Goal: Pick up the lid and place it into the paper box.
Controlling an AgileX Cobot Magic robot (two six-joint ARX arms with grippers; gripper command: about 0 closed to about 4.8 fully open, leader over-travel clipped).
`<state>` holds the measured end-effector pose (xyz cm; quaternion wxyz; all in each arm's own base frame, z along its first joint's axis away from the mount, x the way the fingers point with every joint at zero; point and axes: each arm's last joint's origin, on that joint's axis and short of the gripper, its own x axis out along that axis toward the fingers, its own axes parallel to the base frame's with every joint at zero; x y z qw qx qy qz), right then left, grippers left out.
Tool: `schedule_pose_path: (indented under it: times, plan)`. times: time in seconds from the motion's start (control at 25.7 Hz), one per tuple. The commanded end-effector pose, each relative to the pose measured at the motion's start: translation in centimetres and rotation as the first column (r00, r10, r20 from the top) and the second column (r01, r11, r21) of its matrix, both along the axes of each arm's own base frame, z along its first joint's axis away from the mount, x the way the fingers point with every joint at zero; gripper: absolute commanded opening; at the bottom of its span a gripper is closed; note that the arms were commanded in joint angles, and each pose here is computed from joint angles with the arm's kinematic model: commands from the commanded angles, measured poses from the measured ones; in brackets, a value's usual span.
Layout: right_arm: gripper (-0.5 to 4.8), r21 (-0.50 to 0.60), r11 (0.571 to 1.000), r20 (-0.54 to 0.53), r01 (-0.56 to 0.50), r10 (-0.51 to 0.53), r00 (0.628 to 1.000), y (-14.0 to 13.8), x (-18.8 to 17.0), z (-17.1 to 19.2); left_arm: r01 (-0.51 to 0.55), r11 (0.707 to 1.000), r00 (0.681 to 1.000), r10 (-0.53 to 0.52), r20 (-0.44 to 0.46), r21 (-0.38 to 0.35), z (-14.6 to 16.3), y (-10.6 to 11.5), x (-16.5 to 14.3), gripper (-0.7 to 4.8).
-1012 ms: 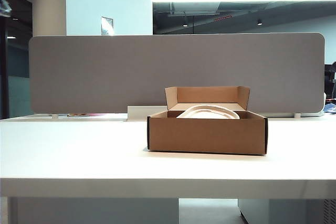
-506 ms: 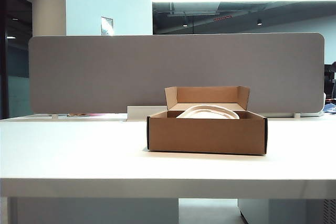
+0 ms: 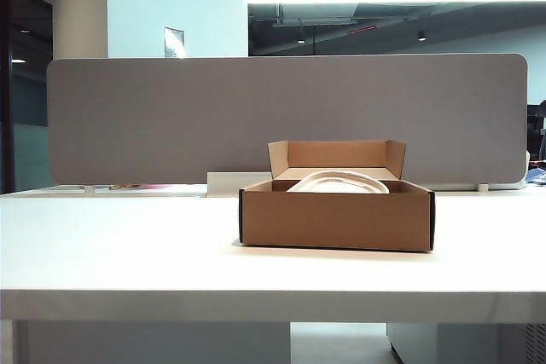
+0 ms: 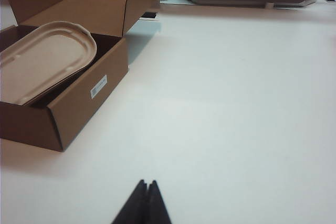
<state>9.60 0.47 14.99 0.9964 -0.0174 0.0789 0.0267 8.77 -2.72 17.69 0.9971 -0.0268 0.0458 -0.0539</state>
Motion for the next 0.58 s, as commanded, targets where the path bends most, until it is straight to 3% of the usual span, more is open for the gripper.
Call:
schedule_pose_path:
  times: [0.04, 0.58]
  plan:
    - [-0.04, -0.003, 1.000, 0.008, 0.001, -0.001, 1.000, 0.0, 0.0, 0.0, -0.009, 1.000, 1.000, 0.009, 0.005, -0.013, -0.5, 0.5, 0.2, -0.06]
    - [-0.04, -0.003, 1.000, 0.008, 0.001, -0.001, 1.000, 0.0, 0.0, 0.0, -0.032, 0.999, 0.999, 0.033, 0.025, -0.032, -1.7, 1.6, 0.9, -0.06]
